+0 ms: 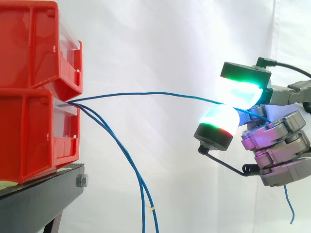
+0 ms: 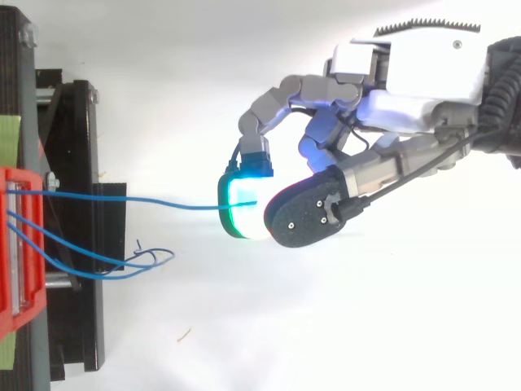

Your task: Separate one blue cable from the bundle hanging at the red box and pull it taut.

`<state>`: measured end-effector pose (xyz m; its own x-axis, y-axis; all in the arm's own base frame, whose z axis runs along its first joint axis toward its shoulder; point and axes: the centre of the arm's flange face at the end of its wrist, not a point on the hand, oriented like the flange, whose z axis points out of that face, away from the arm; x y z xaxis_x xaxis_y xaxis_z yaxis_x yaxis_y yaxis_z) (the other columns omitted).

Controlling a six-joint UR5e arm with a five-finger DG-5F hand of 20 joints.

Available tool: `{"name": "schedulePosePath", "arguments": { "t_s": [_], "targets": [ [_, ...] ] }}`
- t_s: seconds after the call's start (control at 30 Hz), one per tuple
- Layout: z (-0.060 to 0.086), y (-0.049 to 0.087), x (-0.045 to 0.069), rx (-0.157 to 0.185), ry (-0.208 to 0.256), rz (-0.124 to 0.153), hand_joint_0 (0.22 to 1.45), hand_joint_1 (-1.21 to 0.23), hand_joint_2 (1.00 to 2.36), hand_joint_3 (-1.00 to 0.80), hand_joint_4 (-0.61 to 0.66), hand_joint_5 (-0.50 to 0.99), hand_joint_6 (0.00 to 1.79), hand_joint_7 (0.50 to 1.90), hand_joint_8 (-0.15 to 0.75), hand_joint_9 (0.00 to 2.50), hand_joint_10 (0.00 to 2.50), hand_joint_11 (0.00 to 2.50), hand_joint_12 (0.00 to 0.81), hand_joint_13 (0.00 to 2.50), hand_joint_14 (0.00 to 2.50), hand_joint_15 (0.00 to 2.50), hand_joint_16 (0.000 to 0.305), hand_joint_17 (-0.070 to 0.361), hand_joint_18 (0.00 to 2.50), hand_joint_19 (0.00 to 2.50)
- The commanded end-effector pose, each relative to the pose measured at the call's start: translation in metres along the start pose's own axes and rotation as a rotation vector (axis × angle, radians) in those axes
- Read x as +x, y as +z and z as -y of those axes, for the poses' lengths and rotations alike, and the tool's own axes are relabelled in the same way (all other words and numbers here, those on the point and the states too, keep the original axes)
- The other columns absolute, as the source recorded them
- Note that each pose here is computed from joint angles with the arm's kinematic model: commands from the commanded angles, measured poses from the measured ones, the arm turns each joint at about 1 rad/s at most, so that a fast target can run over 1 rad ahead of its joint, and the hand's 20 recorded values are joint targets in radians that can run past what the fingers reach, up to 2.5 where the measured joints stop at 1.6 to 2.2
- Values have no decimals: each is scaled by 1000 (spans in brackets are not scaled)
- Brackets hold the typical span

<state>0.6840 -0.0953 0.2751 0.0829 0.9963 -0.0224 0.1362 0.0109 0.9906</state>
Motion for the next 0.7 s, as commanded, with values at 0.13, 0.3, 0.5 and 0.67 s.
{"name": "schedulePosePath", "arguments": {
  "t_s": [0.13, 0.3, 0.5, 0.67],
  "targets": [
    [0, 0, 0, -1, 0, 0, 737, -754, 1010, -347, -53, -218, 928, 959, 270, 1039, 1318, 1255, 317, 1106, 1580, 1379, 33, 74, 1335, 1633],
    [0, 0, 0, -1, 0, 1, 737, -753, 1010, -344, -55, -218, 930, 943, 271, 1023, 1368, 1213, 316, 1102, 1586, 1378, 31, 71, 1345, 1630],
    [0, 0, 0, 1, 0, 0, 740, -753, 1010, -347, -58, -218, 931, 935, 261, 1015, 1404, 1170, 322, 1078, 1653, 1381, 30, 67, 1354, 1651],
    [0, 0, 0, 1, 0, 1, 740, -755, 1010, -344, -61, -217, 933, 922, 261, 1011, 1444, 1157, 317, 1081, 1677, 1359, 30, 68, 1355, 1667]
  ]
}}
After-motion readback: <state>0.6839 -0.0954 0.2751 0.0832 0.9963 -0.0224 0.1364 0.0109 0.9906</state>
